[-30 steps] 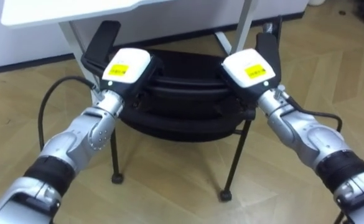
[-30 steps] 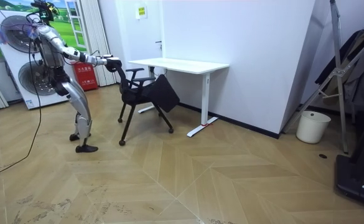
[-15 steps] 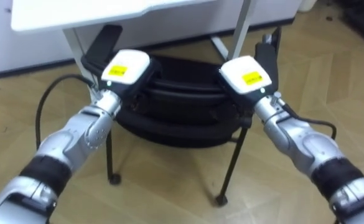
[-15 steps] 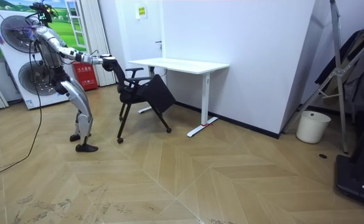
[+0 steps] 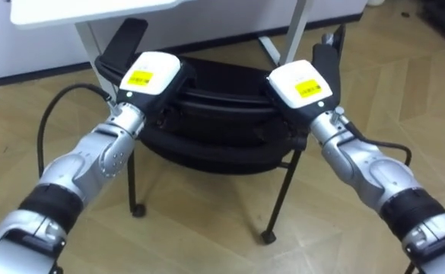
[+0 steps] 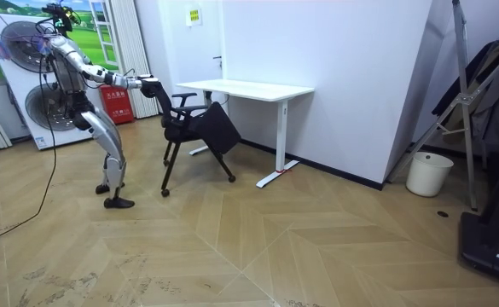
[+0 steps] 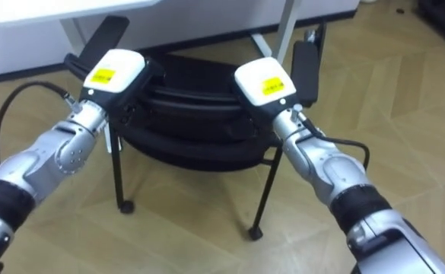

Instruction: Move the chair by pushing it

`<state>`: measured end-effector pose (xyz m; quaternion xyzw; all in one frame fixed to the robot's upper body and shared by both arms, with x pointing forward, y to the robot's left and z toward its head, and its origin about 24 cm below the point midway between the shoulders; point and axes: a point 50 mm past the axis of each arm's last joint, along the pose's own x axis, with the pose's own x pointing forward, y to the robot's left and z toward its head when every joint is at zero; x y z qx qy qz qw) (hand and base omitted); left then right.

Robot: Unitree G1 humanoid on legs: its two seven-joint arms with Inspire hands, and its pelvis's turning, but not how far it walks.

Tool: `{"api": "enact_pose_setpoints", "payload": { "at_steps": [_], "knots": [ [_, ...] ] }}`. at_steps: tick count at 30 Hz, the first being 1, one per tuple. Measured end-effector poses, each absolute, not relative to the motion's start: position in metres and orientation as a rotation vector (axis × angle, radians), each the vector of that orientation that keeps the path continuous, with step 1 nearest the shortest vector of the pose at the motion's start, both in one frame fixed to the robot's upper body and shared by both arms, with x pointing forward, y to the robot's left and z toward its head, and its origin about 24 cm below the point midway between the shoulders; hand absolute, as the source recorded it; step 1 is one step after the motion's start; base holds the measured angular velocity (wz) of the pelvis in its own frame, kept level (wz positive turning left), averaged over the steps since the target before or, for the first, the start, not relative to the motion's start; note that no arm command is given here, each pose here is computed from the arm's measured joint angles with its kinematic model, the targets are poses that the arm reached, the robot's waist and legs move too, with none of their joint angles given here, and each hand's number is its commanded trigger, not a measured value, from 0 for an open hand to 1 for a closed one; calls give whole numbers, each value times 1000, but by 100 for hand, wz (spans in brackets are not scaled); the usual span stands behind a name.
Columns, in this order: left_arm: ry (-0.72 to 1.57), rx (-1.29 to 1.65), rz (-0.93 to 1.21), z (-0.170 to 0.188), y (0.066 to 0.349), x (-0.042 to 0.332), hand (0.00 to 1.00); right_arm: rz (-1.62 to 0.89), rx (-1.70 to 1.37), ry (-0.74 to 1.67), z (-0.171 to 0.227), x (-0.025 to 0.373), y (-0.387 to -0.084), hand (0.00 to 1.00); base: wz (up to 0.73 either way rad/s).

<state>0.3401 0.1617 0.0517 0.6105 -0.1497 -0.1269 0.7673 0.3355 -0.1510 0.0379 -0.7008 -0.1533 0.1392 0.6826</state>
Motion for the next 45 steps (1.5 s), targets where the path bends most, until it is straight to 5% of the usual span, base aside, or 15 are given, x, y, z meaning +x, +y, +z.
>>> {"api": "enact_pose_setpoints", "payload": {
  "at_steps": [21, 45],
  "knots": [
    [-239, 1287, -312, 19, 160, 320, 100, 432, -1556, -246, 13, 320, -151, 100, 1],
    [-311, 1350, -306, 44, 168, 326, 100, 362, -1517, -302, 17, 318, -142, 100, 17]
  ]
}}
